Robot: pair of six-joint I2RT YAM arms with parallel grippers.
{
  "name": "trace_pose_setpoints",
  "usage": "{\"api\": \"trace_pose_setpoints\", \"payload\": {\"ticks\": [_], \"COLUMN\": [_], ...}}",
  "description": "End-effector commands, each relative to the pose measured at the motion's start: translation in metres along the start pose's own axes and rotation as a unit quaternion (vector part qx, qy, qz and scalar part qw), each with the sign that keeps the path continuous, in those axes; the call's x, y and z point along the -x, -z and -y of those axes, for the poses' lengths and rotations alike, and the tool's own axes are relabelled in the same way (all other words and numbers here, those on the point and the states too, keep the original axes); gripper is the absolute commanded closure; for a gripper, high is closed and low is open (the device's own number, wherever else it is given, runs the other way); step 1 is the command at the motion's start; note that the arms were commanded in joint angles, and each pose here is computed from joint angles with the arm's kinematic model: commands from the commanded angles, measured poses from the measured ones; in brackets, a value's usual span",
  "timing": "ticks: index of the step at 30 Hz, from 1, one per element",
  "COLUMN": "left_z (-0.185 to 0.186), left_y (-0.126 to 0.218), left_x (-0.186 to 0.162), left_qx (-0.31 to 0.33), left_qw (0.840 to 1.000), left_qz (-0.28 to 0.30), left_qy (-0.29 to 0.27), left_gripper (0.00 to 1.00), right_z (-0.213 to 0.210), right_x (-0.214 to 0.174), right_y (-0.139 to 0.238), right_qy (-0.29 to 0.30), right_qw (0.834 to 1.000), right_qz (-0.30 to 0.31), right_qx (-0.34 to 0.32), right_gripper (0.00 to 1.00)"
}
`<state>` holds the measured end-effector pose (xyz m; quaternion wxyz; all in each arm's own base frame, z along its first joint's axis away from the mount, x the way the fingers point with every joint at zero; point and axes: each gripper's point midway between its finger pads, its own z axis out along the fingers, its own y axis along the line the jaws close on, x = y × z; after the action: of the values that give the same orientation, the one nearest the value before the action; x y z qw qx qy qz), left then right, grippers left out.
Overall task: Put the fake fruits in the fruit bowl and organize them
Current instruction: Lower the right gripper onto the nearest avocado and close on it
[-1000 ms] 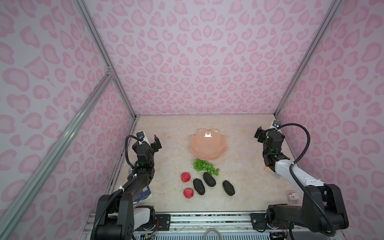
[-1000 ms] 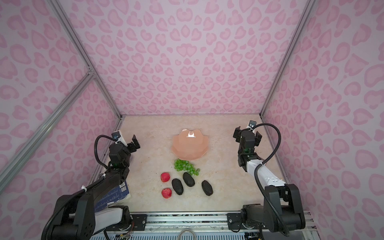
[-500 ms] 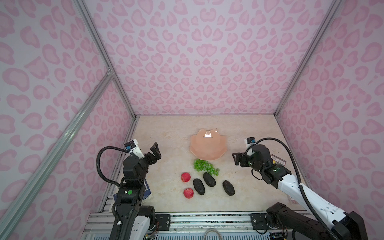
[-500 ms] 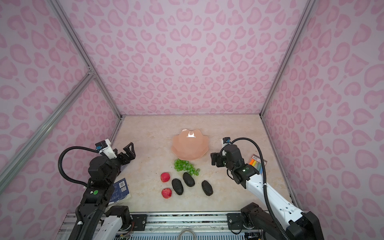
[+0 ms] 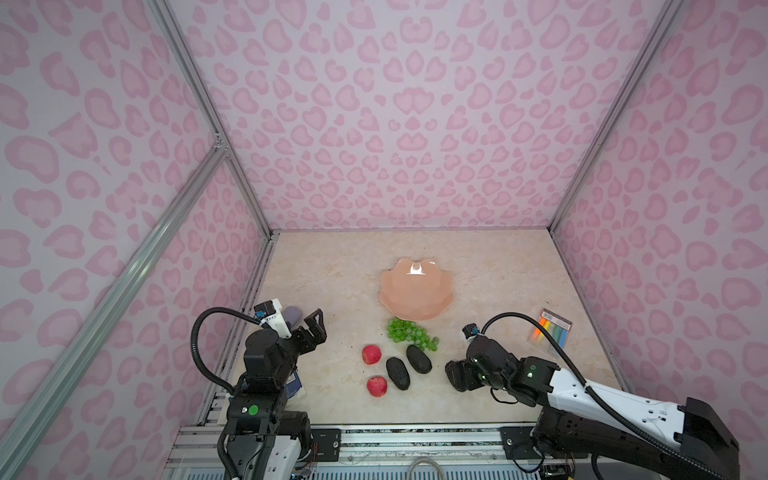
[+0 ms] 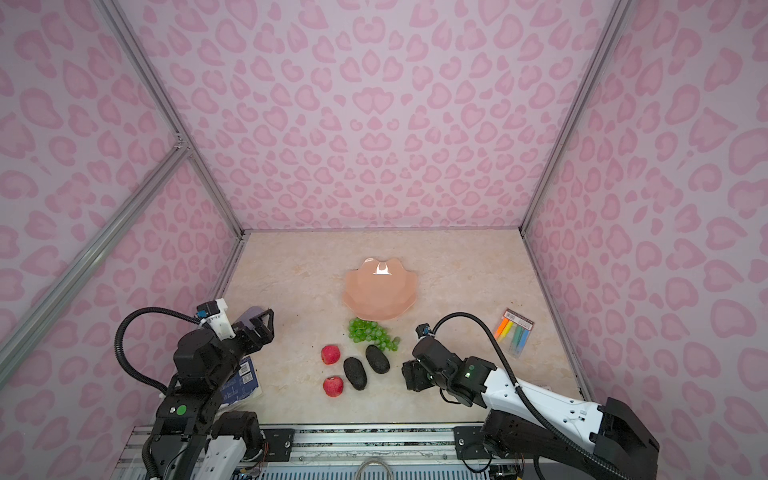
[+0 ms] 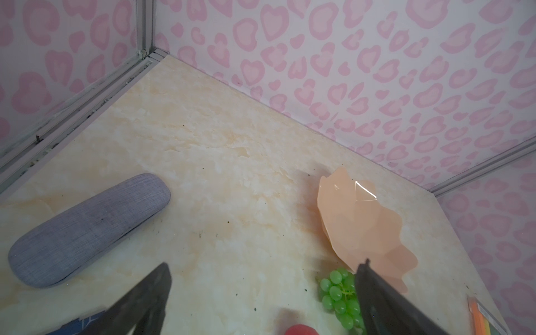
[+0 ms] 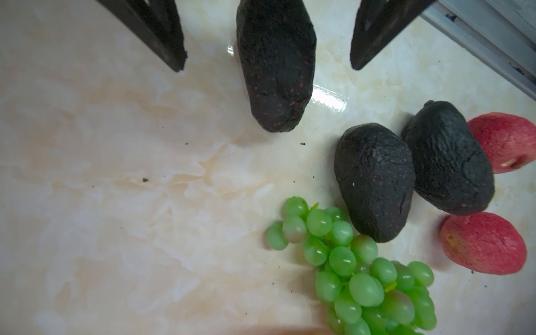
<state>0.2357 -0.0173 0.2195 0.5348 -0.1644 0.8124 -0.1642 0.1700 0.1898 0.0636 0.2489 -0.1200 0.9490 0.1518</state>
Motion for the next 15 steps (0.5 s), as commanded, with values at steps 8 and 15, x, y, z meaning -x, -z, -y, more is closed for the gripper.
{"api": "trace_pose_setpoints", "payload": {"ticks": [8, 15], "left_z": [0.001, -0.001], "left_y": [0.003, -0.001], "left_x": [-0.006, -0.01], "left_qx": [-0.006, -0.002], "left_qw": [1.0, 1.0], "left_qz": [-0.01, -0.02], "left_qy": [0.009, 0.013], "left_gripper": [0.01, 0.01], "right_z": [-0.002, -0.012], "right_x": [-0.001, -0.008], "right_y": [-0.026, -0.034], "right_qy": [-0.007, 0.008], "right_qw": [0.999, 0.998], "right_qz": [-0.025, -0.047], "right_qx": [-0.038, -0.043], "right_gripper": [0.3, 0.56]}}
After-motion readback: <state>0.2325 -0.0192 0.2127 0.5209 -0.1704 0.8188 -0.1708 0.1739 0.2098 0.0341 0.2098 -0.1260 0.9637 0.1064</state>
